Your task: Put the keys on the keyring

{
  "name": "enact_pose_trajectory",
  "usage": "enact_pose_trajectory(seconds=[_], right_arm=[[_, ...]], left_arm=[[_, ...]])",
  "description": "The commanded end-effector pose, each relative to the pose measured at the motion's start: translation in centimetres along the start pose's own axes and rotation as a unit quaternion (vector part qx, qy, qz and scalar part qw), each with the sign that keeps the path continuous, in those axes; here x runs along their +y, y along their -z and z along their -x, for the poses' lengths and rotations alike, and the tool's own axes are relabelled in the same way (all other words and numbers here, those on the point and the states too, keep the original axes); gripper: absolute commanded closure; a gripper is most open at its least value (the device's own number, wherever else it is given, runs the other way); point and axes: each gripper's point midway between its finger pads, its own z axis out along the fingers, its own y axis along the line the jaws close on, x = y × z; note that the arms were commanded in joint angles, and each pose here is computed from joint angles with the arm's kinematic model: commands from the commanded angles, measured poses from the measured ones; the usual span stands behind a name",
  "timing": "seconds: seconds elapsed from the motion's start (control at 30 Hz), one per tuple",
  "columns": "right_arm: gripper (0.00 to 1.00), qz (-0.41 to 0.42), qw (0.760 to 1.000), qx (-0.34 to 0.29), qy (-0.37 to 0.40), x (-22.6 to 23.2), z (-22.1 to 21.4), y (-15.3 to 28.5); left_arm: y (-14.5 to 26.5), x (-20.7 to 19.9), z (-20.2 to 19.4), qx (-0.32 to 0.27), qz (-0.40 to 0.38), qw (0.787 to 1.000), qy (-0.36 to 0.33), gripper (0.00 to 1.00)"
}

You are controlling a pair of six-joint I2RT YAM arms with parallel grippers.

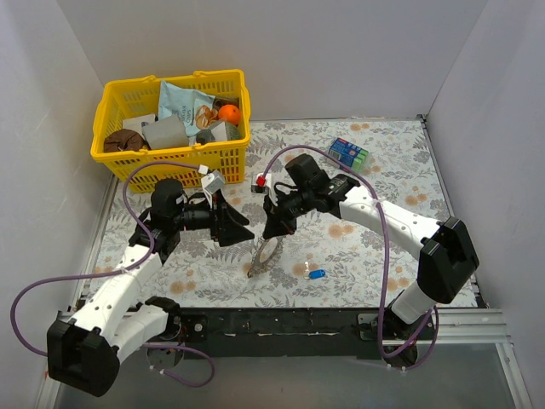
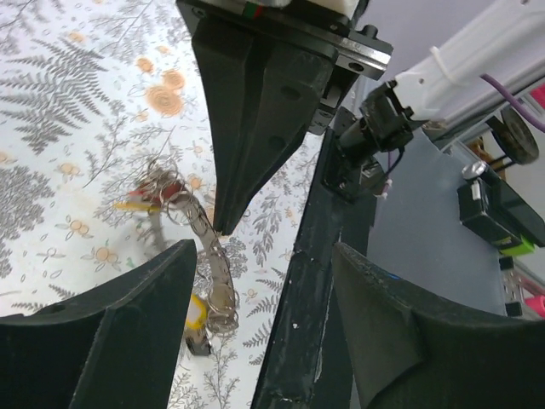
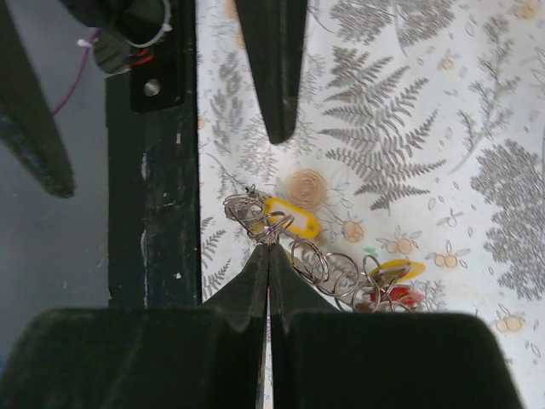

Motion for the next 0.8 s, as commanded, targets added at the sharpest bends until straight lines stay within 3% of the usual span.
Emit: enact_pose_trajectory(seconds=[0.0,0.27,0.53,0.77], right_arm=[[0.99,0.093,0.993,-0.043,0.065,3.9,3.1,1.5],[0.99,0.120,0.988,-0.057,0.079,5.4,3.6,2.2],[0.99,0.123,0.987,-0.055,0.086,5.6,3.4,2.4],[0.99,0.130,0.986,-0.056,0.090,5.8,3.3,2.4]], left_arm=[[-0.1,-2.3,0.6,-0.001,-0.072,0.996,-0.051,0.38],[-2.8,-2.0,-0.1,0.026,-0.070,0.995,-0.066,0.50],[-4.1,-1.4,-1.3,0.050,-0.070,0.994,-0.071,0.69],[-3.4,-2.3,-0.8,0.033,-0.073,0.990,-0.113,0.70]])
